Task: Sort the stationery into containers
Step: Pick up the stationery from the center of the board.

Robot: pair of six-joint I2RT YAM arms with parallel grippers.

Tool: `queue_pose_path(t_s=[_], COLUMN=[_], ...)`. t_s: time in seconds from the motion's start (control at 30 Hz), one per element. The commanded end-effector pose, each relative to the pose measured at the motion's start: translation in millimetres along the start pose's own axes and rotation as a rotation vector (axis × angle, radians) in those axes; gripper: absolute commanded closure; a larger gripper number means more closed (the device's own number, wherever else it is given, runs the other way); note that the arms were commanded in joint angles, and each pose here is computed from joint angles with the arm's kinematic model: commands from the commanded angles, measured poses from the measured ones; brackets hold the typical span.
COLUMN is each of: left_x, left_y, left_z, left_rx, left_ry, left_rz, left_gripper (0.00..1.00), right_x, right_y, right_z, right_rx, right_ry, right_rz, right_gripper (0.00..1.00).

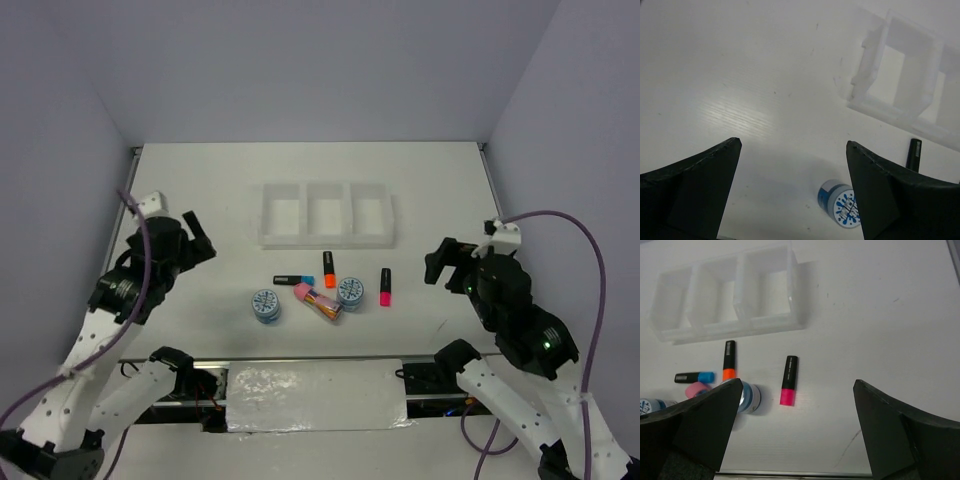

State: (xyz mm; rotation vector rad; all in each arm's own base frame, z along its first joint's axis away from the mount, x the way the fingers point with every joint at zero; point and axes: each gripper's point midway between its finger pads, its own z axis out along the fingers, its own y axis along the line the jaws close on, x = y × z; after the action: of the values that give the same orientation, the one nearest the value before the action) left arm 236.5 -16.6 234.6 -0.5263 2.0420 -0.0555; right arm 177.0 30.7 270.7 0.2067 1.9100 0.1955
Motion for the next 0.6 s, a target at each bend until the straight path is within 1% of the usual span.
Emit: queue_pose_path(t_s=[0.0, 0.03, 0.07, 0.1, 0.17, 0.23, 0.27, 0.37, 0.57], left_x=[46.2, 57.8, 63.6, 84.8, 100.1, 119.3, 129.0, 146.9, 172.6], left_y=[-58.5, -68.8, -74.1, -93.8, -97.4, -101.6, -109.9, -103.0, -104.7], left_z=[12.3, 12.0, 12.7, 7.3, 6.2, 5.5, 3.9, 8.0, 8.5], left_rx=[0.143, 0.146, 0.127, 0.161, 0.126, 0.117, 0.151, 0.125, 0.159], left_ry=[0.189, 0.209, 0.199, 0.247, 0.272, 0.304, 0.329, 0.367, 0.429], left_rz=[-0.007, 0.009, 0.025, 0.066, 0.087, 0.141, 0.162, 0.205, 0.267], left_gripper=[0.01, 0.01, 0.01, 0.01, 0.0, 0.01, 0.01, 0.01, 0.01], right_x=[15.6, 20.2, 24.2, 26.4, 31.3, 38.0, 44.6, 50.8, 55.7], right_y=[23.9, 30.1, 34.7, 41.5, 52.1, 54.6, 53.7, 49.3, 52.6], right_z=[30.5, 34.3, 37.7, 43.0, 42.9, 43.4, 42.1, 39.3, 34.8], right_rx=[-0.015, -0.033, -0.048, -0.077, -0.139, -0.161, -0.166, -0.164, -0.211], right_ry=[0.129, 0.154, 0.168, 0.16, 0.167, 0.179, 0.201, 0.214, 0.209], right_rz=[-0.029, -0.027, -0.022, -0.013, -0.001, -0.002, -0.015, -0.033, -0.037], right_gripper=[0.0, 0.0, 0.0, 0.0, 0.0, 0.0, 0.0, 0.0, 0.0])
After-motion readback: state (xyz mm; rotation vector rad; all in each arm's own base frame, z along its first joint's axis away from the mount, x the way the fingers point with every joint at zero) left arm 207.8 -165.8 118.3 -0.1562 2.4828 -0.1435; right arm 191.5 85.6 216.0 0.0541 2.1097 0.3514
